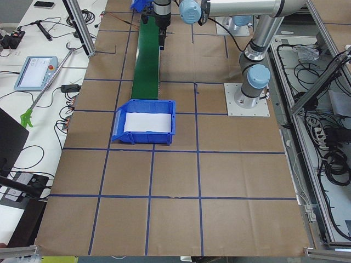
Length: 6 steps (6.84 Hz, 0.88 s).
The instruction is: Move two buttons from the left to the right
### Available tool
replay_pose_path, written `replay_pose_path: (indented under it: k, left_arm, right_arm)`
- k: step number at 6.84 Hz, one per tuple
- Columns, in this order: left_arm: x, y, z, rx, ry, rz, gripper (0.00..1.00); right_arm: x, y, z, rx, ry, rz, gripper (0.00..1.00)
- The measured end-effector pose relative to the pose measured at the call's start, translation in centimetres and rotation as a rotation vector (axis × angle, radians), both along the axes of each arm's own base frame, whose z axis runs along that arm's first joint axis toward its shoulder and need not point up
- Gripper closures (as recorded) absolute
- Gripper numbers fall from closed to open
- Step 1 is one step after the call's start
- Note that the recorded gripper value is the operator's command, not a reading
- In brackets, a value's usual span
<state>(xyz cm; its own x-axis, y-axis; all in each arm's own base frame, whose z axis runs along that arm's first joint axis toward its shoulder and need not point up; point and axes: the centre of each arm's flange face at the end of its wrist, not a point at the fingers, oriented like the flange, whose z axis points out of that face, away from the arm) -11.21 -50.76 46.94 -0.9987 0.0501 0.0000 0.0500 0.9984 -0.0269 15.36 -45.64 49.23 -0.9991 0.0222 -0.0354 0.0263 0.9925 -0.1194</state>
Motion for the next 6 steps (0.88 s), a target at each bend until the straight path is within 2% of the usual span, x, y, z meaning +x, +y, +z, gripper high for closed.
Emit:
replay_pose_path:
  k: [3, 6]
  left_arm:
    - [0.0, -0.02, -0.02, 0.0, 0.001, 0.0, 0.01]
    - [0.01, -0.02, -0.02, 0.0, 0.001, 0.0, 0.01]
  right_arm:
    - [0.01, 0.47, -0.43, 0.034, 0.001, 0.0, 0.0]
    - [0.02, 0.57, -0.55, 0.043, 0.0, 0.0, 0.0]
